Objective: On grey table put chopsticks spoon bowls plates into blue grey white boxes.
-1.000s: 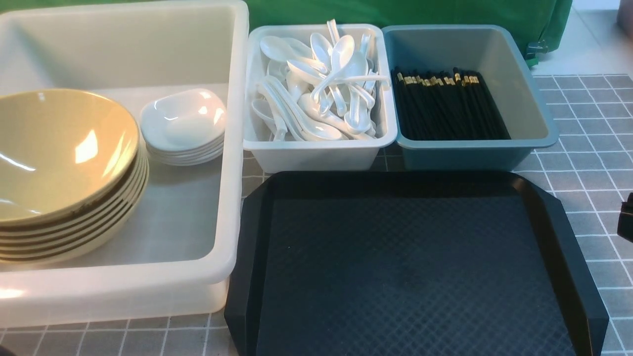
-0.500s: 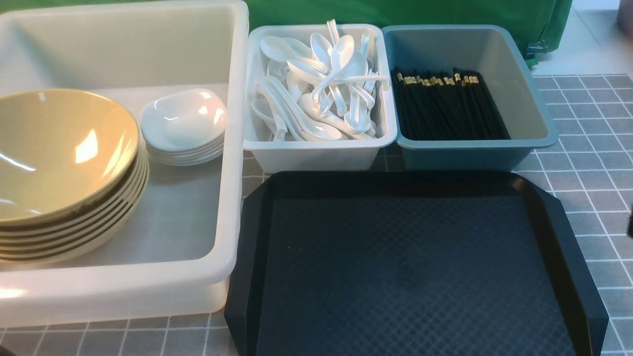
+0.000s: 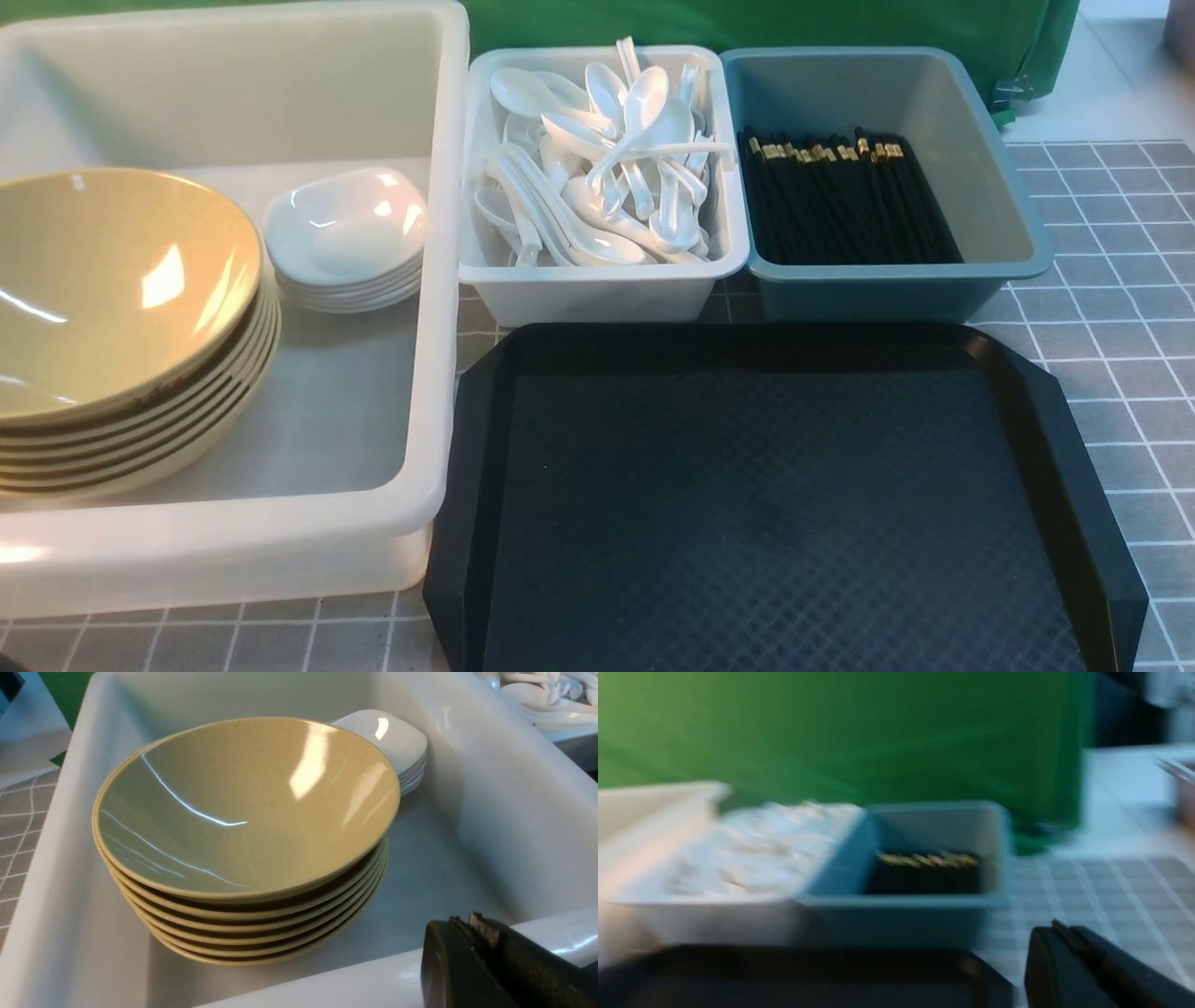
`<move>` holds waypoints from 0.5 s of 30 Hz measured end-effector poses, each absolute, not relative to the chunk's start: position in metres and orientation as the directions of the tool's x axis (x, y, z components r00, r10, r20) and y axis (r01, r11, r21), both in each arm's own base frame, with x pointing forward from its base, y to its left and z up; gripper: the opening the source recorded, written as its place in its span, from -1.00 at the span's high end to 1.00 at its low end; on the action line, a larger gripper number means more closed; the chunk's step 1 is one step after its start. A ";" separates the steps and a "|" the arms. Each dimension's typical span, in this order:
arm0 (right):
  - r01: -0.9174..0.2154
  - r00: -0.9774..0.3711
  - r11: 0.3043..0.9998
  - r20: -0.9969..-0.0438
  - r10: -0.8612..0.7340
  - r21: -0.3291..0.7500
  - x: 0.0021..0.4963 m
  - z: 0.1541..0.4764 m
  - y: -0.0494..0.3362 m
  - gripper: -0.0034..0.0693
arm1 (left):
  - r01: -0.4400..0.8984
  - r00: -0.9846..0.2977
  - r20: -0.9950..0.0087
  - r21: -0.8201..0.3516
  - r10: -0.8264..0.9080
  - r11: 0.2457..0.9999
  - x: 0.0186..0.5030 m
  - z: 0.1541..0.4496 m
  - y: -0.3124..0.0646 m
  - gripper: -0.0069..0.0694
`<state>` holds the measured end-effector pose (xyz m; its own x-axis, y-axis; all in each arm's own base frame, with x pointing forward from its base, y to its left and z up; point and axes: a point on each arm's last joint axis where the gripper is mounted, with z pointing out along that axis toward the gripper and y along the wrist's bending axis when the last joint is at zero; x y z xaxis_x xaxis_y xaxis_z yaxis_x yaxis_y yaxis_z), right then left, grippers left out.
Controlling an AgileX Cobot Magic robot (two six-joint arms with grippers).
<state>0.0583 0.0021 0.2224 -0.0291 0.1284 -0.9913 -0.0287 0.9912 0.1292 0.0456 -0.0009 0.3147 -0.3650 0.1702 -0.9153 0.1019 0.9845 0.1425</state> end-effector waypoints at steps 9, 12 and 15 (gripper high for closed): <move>0.050 -0.167 0.994 -0.980 0.108 0.100 0.055 0.182 -0.002 0.82 | 0.102 -0.367 -0.914 0.142 0.170 0.985 0.046 0.314 -0.001 0.85; 0.066 -0.211 0.993 -0.971 0.112 0.100 0.055 0.178 -0.003 0.82 | 0.103 -0.369 -0.914 0.141 0.170 0.985 0.045 0.314 -0.001 0.85; 0.094 -0.237 0.991 -0.965 0.115 0.095 0.054 0.176 -0.005 0.82 | 0.103 -0.369 -0.914 0.142 0.170 0.985 0.045 0.314 -0.001 0.85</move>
